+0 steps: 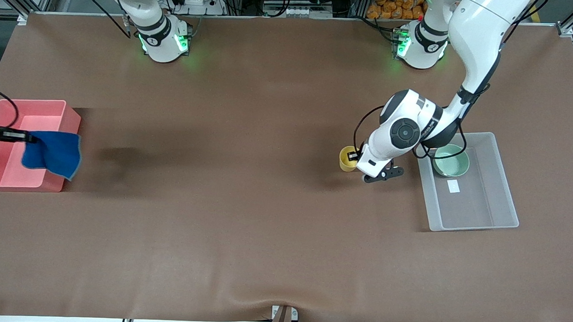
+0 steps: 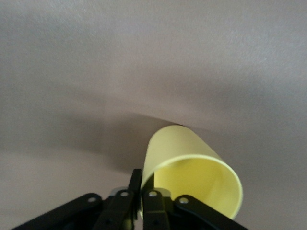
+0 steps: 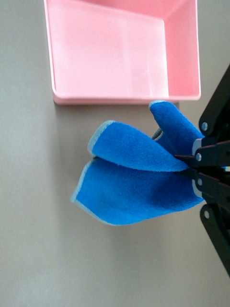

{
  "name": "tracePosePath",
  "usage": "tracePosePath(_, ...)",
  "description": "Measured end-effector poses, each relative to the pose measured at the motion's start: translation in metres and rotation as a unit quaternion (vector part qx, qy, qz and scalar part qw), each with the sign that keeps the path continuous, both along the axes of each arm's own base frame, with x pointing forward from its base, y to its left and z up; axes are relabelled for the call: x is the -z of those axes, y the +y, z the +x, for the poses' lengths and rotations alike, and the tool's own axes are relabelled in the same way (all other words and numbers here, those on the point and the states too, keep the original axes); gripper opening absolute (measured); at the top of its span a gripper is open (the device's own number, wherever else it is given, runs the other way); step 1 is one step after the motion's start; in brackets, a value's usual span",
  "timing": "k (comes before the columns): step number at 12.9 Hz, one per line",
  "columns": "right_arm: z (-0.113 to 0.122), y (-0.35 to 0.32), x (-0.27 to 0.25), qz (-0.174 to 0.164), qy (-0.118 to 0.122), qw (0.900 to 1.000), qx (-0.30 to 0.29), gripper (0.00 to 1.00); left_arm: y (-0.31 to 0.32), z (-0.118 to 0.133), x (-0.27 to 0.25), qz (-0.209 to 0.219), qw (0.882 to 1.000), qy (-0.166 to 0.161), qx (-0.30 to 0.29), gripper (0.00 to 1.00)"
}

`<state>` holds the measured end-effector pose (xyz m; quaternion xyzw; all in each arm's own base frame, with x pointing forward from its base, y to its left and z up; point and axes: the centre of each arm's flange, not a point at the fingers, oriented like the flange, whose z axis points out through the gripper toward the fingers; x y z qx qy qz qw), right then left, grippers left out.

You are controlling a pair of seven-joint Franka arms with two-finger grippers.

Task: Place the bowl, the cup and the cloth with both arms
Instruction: 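Carry the cup into the clear bin while the right gripper lowers the cloth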

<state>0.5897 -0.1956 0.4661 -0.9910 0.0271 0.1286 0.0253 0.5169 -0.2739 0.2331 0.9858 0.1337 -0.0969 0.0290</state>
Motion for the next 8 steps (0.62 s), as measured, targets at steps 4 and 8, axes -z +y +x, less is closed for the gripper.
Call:
tracePosePath(4,-0.026,-0.102,0.011,-0.010,-0.031,0.999,-0.040,0.02,0.038,0.029,-0.040,0.013,0.999,-0.049,-0.016,0.03)
tracePosePath(8,-0.050,-0.174,0.052,-0.003,-0.030,0.999,-0.044,0.02,0.153,0.072,-0.116,0.028,0.993,-0.109,-0.023,0.03)
